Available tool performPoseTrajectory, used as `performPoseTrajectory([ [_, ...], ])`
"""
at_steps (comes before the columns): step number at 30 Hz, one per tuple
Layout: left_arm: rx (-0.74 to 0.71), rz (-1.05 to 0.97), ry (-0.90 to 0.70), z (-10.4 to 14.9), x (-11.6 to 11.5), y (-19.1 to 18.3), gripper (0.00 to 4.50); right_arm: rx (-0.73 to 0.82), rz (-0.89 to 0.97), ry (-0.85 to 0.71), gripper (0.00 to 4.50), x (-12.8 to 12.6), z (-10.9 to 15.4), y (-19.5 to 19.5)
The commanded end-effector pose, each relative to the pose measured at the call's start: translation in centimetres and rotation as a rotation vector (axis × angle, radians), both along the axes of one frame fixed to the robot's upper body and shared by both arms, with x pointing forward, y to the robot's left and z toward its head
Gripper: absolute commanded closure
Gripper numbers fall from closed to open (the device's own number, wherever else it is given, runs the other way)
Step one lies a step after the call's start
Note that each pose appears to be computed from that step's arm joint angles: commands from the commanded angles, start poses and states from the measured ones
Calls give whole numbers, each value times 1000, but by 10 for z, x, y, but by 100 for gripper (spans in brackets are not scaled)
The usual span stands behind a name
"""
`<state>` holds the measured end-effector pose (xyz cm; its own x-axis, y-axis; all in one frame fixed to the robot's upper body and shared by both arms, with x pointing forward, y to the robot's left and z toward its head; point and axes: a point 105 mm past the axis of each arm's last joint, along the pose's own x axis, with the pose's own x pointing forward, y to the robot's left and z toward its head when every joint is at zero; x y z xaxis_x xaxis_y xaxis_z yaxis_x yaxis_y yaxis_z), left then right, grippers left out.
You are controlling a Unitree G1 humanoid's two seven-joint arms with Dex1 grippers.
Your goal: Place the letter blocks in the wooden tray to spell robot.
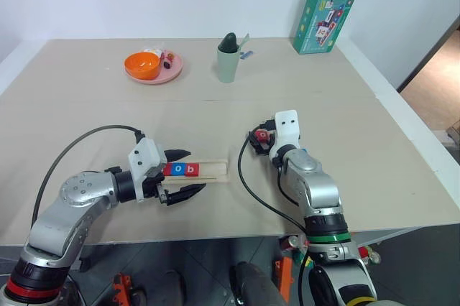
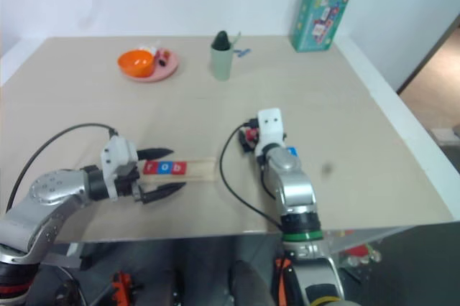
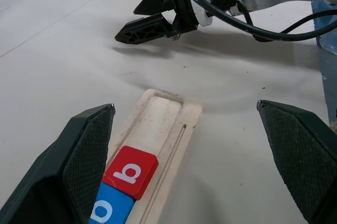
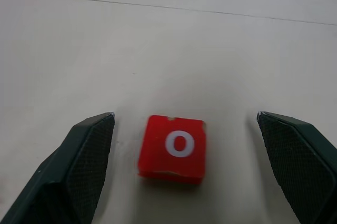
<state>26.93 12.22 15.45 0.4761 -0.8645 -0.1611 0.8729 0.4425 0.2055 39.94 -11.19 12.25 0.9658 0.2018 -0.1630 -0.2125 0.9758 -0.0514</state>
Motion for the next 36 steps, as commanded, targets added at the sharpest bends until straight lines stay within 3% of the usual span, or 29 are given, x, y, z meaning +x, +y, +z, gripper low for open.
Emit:
performPoseTrajectory([
  [1, 17, -1, -35, 4, -2, 1, 0, 16, -13, -9, 55, 1, 1, 1],
  [9, 25, 7, -35, 1, -2, 2, 0, 16, -10, 40, 322, -3, -9, 7],
  [10, 26, 8, -34, 1, -2, 2, 0, 16, -1, 41, 329, -5, -9, 9],
  [13, 32, 11, -29, -1, -2, 4, 0, 7, 16, 16, 329, -17, -2, 10],
  [20, 45, 17, -14, -6, -4, 9, 0, -44, 152, 80, 329, -88, 0, 10],
  [30, 70, 6, 1, -11, -2, 13, 0, 3, 155, 157, 329, -101, -8, 13],
  [32, 77, 4, 1, -12, -2, 14, 0, 8, 160, 159, 226, -102, -8, 14],
  [36, 83, 7, -3, -12, -1, 15, 0, 11, 126, 119, 90, -97, -1, 8],
])
